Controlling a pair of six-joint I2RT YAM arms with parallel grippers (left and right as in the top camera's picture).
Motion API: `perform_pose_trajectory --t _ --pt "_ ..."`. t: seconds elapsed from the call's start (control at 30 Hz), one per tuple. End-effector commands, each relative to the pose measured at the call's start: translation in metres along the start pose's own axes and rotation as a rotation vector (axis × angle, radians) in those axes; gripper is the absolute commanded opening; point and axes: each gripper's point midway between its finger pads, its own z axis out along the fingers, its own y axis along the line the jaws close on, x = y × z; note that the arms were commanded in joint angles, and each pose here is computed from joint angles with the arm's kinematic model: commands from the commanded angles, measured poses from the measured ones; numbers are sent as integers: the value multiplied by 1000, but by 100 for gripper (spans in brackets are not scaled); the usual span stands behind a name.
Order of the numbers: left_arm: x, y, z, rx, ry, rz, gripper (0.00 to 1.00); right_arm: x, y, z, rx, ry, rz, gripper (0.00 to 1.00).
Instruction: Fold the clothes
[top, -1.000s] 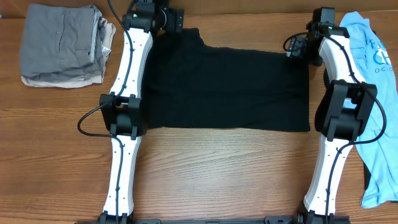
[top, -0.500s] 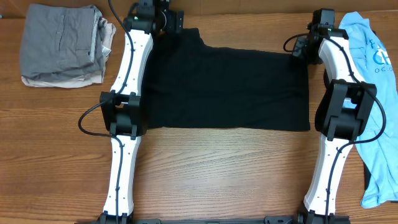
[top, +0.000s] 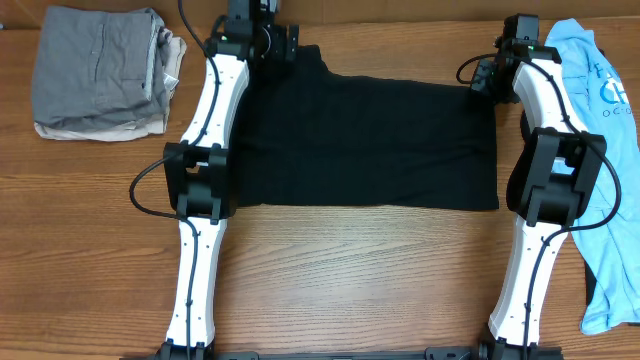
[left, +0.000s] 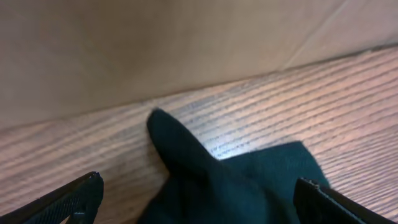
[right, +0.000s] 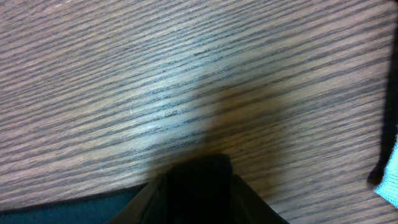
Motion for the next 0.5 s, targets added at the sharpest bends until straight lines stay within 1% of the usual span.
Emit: perform_pose_trajectory --t 0.0,0.07,0.13,0.17,0.23,0.27,0.33,0.43,0.47 --pt "20 1 16 17 28 -12 100 35 -4 34 7 111 4 33" --pt "20 1 18 17 26 -17 98 36 -4 34 7 114 4 33" --pt "16 1 18 17 8 -15 90 36 -4 34 6 115 4 32" --pt "12 1 18 17 -6 -17 83 36 -4 34 4 116 5 30" --pt "2 1 18 20 -45 -43 72 37 -4 34 4 118 5 22" --pt "-1 0 17 25 -60 -54 68 37 -4 34 4 119 5 20" --pt "-6 -5 17 49 -78 -60 68 38 -4 33 5 125 4 19" --pt "-5 -11 17 81 -71 -59 54 41 -5 33 8 137 5 15" --pt "-3 -11 17 81 -65 -59 51 41 -5 33 8 138 4 14"
